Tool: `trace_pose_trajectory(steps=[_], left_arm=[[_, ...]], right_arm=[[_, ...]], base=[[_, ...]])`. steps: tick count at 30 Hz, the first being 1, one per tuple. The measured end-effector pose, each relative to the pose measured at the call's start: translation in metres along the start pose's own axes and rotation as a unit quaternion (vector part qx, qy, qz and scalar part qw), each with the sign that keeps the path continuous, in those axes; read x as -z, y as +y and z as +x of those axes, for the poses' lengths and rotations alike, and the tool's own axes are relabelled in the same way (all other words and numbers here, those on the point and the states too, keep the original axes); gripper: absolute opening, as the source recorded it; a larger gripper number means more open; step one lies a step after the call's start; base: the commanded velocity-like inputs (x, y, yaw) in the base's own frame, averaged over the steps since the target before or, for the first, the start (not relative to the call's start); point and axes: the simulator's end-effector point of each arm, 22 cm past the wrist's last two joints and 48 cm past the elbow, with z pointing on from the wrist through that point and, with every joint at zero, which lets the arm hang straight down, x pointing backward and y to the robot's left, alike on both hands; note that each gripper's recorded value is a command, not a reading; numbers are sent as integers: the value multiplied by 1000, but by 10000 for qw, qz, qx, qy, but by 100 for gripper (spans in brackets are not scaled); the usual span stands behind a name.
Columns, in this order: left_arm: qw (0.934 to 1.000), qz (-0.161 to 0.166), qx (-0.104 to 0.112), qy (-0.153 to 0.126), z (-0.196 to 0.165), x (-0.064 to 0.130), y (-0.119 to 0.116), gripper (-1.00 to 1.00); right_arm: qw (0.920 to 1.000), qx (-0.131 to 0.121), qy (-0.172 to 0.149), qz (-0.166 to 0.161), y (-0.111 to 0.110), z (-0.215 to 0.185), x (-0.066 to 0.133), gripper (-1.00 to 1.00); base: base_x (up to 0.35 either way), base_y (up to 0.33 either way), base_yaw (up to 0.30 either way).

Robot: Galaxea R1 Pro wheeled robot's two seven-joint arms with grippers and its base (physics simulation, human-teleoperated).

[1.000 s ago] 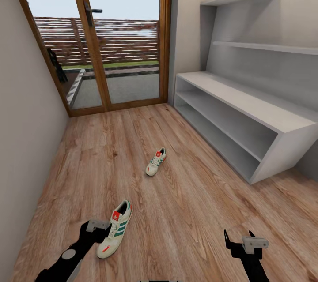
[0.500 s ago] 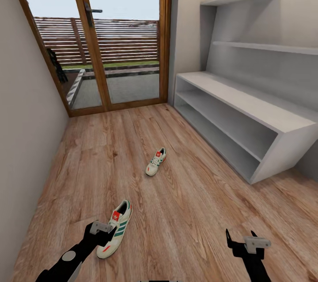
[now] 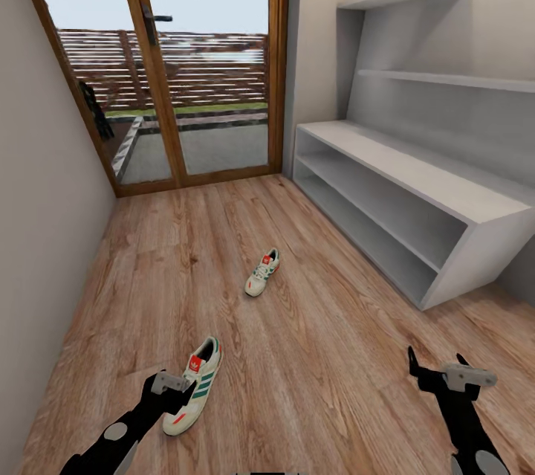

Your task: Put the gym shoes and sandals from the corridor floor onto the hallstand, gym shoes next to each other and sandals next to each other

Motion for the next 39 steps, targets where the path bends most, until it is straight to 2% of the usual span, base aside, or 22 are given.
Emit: trace_pose_trajectory(steps=[7, 12, 22, 29, 39], left_arm=[[10000, -7, 14, -4, 0, 0, 0, 100], [10000, -17, 26, -12, 0, 0, 1, 100], [10000, -72, 61, -24, -1, 1, 7, 100], [9994, -320, 129, -25, 1, 9, 42, 100], [9991, -376, 175, 2, 6, 10, 50, 100]], right_arm=[[9998, 72, 137, -94, -9, -5, 25, 100], [9996, 101, 222, -124, -11, -1, 34, 100], [9995, 117, 256, -135, -12, 0, 38, 100], [9995, 117, 264, -105, -16, 0, 39, 100], [9994, 129, 315, -104, -16, 5, 39, 100]], base=[[0, 0, 0], [0, 0, 0], [0, 0, 0], [0, 0, 0], [0, 0, 0]])
